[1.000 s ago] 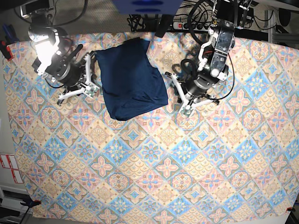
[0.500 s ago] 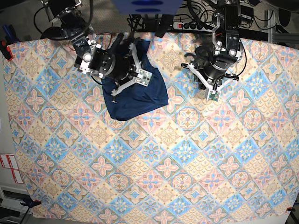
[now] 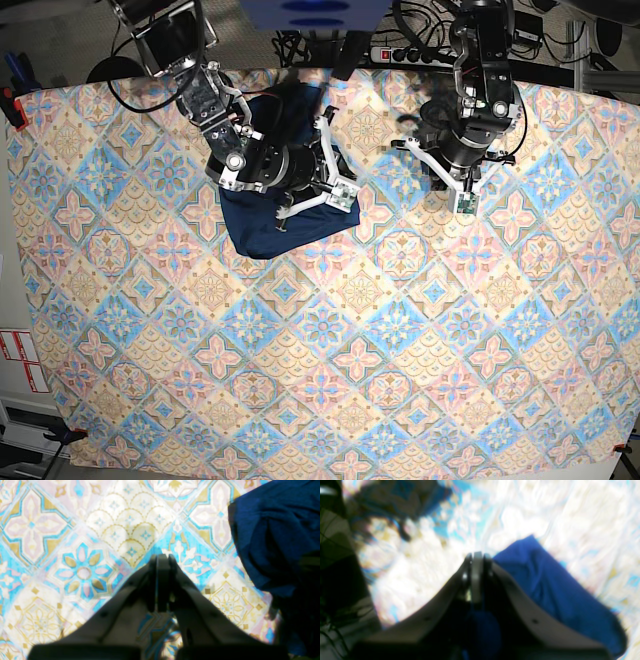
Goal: Fold the T-shirt properly
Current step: 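Grasp the navy bundle's edge with the right gripper, then drag the navy bundle with the right gripper away from the left gripper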
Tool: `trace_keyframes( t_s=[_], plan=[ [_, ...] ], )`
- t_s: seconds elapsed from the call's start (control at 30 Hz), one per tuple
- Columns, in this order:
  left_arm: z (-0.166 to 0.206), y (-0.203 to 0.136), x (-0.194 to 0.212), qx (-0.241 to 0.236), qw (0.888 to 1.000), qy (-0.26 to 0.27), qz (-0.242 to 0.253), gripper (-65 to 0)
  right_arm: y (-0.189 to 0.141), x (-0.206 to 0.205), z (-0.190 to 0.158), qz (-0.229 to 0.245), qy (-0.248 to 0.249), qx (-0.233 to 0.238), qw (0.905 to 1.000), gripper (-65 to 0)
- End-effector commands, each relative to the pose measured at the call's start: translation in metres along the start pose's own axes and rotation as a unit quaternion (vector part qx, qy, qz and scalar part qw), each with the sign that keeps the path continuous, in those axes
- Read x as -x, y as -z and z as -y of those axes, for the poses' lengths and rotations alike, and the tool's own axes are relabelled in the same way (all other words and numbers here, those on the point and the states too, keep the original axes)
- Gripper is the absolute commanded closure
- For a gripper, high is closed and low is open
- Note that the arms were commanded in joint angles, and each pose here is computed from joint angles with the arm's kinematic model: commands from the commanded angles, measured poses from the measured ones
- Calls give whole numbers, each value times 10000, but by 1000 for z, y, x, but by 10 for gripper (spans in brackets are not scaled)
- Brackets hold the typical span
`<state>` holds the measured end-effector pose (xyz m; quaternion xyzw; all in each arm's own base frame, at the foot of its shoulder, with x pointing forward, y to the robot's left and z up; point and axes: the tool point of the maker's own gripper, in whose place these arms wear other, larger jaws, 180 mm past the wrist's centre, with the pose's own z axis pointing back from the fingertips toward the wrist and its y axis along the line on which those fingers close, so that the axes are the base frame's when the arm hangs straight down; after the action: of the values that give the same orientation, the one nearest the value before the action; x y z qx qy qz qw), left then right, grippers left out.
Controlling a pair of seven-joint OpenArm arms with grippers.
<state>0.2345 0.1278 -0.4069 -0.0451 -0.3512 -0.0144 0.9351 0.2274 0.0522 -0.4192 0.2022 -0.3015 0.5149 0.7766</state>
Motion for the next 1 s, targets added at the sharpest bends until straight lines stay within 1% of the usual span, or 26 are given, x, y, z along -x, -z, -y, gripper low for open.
trace_keyframes(
  t_s=[0.0,0.2,0.27,0.37,0.43,0.57,0.67,0.8,0.97],
  plan=[
    [2,-3,-13,28,9997,6,235,0,0,-4,6,79,0,24,10000,0],
    [2,-3,-14,31,9997,0,243,0,20,46,-7,-509,432,-308,9973,0],
    [2,-3,-15,31,9997,1,258,0,24,62,-1,-709,602,-312,9952,0],
    [2,-3,-16,31,9996,2,266,0,25,90,9,-948,1030,-253,9898,0],
    [2,-2,-17,32,9996,3,273,0,23,97,19,-843,1302,-127,9878,0],
    [2,-2,-17,32,9996,3,273,0,14,97,59,-585,1585,272,9853,0],
    [2,-2,-17,32,9996,3,273,0,0,113,85,-665,1761,547,9806,0],
    [2,-2,-17,37,9996,9,281,0,-20,125,116,-725,1805,876,9770,0],
    [2,-2,-18,37,9996,9,289,0,-38,132,140,-821,1699,1114,9757,0]
  ],
)
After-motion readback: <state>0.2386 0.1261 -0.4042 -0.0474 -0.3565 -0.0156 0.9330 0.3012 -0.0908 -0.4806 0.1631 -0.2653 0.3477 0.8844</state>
